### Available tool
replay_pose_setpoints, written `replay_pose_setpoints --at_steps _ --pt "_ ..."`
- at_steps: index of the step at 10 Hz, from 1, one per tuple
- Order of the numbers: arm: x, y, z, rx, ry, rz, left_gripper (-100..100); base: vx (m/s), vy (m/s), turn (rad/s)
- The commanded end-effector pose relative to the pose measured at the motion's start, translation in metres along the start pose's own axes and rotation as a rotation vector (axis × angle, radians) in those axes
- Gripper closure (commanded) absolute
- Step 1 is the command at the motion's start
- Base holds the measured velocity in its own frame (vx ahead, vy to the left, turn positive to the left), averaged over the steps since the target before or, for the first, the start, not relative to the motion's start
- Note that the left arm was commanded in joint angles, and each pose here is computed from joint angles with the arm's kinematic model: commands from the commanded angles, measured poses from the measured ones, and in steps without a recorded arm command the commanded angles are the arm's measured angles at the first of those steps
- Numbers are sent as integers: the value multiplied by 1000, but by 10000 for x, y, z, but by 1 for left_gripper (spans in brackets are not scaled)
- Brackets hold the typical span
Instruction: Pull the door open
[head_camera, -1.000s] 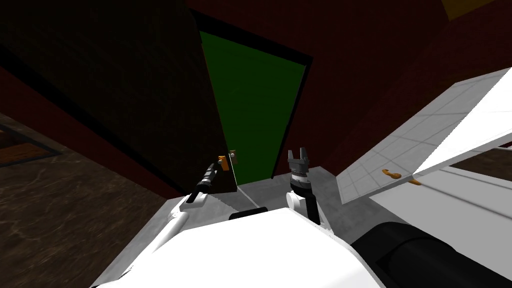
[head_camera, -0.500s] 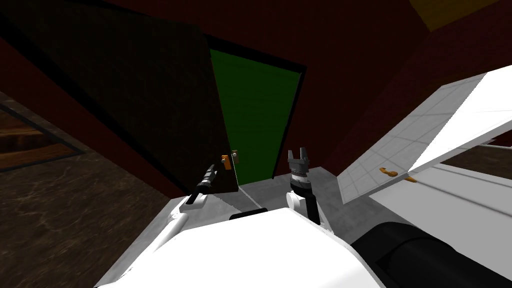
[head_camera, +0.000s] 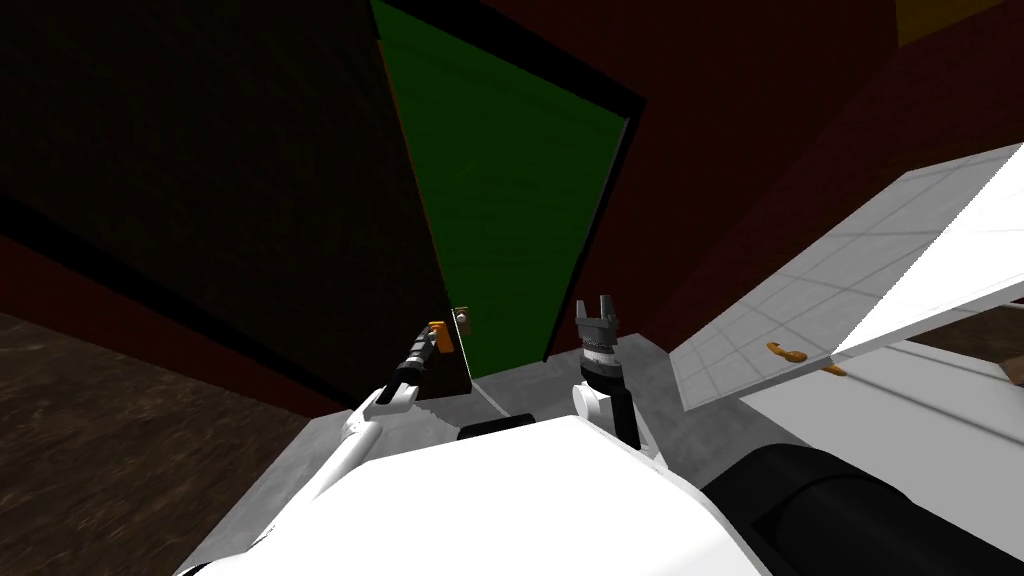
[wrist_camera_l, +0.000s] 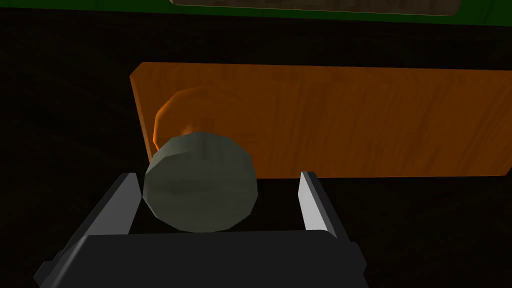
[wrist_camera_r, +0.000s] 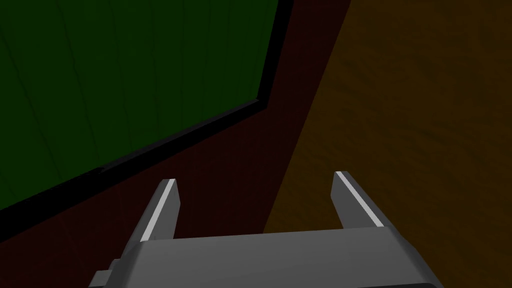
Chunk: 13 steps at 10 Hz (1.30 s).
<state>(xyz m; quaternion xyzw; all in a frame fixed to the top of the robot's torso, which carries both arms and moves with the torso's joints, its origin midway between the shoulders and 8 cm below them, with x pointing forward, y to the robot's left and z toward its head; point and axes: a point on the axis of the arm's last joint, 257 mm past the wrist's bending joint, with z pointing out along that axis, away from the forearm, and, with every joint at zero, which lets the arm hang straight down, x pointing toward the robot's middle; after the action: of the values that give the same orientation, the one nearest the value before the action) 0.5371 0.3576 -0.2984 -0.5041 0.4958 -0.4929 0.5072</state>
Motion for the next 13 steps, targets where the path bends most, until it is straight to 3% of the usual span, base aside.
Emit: replay_pose_setpoints --at_steps 1,2,7,8,13 --pt "0 0 0 0 0 0 -100 74 -64 -16" --pt "0 0 0 0 0 0 100 -2 10 23" --pt "0 0 0 0 0 0 100 -16 10 -8" --pt "-54 70 -59 -15 -2 4 100 -114 39 -2" --pt "-47 80 -136 -19 33 8 100 -189 88 -70"
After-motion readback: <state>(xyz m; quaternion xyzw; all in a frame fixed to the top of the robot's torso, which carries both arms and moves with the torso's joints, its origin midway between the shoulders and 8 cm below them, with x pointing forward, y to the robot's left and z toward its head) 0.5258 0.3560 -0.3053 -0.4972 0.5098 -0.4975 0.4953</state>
